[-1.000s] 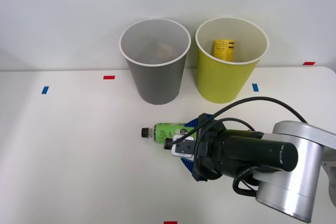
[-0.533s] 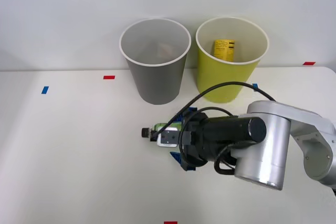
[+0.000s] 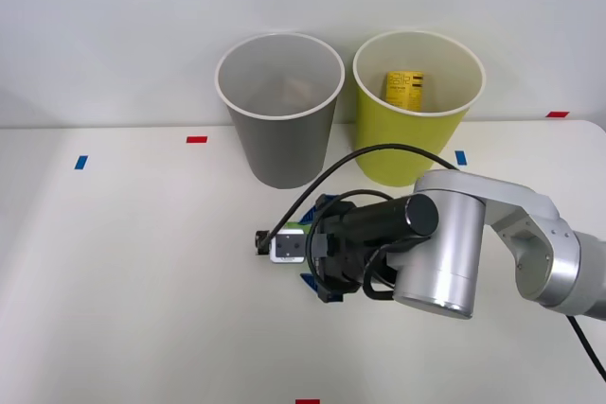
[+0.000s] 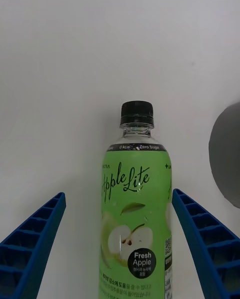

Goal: Put cans in the gray bin, plastic bottles in the light green bin

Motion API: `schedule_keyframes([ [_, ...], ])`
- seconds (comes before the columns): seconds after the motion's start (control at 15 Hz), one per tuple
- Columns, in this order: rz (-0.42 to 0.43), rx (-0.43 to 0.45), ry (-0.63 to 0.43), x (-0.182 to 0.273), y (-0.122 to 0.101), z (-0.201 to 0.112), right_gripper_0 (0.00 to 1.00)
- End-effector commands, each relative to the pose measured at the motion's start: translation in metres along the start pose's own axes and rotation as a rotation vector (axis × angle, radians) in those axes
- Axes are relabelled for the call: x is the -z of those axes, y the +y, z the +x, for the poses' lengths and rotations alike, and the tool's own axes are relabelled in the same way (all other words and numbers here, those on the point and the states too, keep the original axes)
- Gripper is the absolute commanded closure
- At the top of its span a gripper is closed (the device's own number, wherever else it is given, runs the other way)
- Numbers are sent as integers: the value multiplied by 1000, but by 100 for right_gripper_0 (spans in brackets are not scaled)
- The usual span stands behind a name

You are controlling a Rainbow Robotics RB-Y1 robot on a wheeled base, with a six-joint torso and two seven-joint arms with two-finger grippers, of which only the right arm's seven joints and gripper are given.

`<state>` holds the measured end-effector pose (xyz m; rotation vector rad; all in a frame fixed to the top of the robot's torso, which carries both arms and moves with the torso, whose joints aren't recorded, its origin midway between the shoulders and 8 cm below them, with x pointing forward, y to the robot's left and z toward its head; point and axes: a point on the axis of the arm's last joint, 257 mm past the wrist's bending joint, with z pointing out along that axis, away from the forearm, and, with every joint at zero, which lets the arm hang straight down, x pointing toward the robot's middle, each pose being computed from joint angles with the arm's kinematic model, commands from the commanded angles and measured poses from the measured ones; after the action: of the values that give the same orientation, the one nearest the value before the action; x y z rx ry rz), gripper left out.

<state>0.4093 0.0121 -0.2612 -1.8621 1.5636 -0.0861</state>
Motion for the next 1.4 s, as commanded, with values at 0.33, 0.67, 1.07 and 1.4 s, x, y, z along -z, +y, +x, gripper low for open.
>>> schedule_keyframes([
  [0.33,27,80,100,-14,-25,9,27],
  [0.67,-4,114,227,-10,-18,17,28],
  [1.07,-26,102,252,-10,-11,17,28],
  [1.4,-49,84,274,-26,-8,21,28],
])
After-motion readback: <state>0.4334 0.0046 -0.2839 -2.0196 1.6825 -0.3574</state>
